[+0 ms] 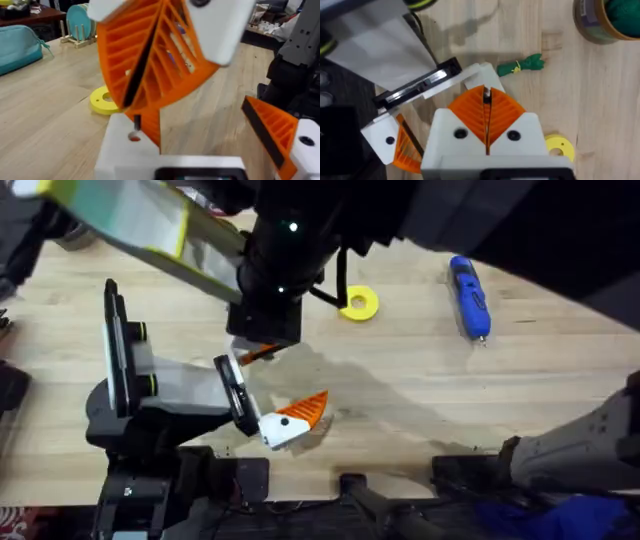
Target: Pick up the gripper from the table and insert it into the empty holder that is missing its gripper. Then pick up a screw, insert it into the mounting hole, and use the screwdriver to tighten it. Finally, clean up the table by picking up the vegetable and placing it into the bucket.
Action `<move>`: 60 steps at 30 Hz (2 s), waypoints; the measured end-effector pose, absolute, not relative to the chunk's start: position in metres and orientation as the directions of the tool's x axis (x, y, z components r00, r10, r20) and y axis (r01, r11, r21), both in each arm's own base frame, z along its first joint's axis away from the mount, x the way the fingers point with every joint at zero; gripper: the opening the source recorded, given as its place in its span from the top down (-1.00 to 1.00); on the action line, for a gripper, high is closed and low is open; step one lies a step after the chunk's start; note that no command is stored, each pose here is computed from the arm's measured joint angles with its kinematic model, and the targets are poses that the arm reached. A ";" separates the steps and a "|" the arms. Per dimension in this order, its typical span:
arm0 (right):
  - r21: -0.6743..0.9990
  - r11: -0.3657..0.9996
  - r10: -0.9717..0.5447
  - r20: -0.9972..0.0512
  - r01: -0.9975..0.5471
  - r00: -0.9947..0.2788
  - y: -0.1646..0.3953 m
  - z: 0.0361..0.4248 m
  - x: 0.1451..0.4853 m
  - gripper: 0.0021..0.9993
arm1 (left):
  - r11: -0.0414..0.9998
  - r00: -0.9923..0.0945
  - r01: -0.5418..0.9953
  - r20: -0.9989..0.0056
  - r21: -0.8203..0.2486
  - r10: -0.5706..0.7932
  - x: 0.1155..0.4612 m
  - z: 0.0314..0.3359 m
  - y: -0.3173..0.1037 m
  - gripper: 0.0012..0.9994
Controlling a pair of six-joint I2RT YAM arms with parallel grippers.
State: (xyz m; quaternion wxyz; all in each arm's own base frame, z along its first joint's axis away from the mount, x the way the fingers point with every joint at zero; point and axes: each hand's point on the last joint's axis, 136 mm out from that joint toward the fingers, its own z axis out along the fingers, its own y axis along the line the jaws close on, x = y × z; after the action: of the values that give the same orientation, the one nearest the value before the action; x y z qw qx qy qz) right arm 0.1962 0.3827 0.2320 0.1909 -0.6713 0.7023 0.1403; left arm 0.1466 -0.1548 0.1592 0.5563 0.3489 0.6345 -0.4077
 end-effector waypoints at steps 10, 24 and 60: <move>-0.056 0.052 -0.886 -0.464 -0.997 -0.020 0.385 0.233 0.194 0.99 | 0.424 -0.138 0.896 -0.990 -0.129 -0.011 0.147 0.159 -0.155 -0.97; -0.057 0.052 -0.885 -0.465 -0.997 -0.020 0.386 0.233 0.194 0.99 | 0.424 -0.138 0.896 -0.990 -0.129 -0.011 0.147 0.159 -0.155 -0.97; -0.047 0.060 -0.893 -0.449 -0.997 -0.033 0.382 0.222 0.197 0.99 | 0.424 -0.138 0.896 -0.990 -0.129 -0.011 0.147 0.159 -0.155 -0.97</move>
State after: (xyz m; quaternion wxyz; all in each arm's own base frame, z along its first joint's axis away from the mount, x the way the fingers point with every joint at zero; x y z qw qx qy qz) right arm 0.1968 0.3821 0.2220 0.1837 -0.6707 0.7045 0.1416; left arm 0.1466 -0.1548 0.1592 0.5563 0.3488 0.6345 -0.4078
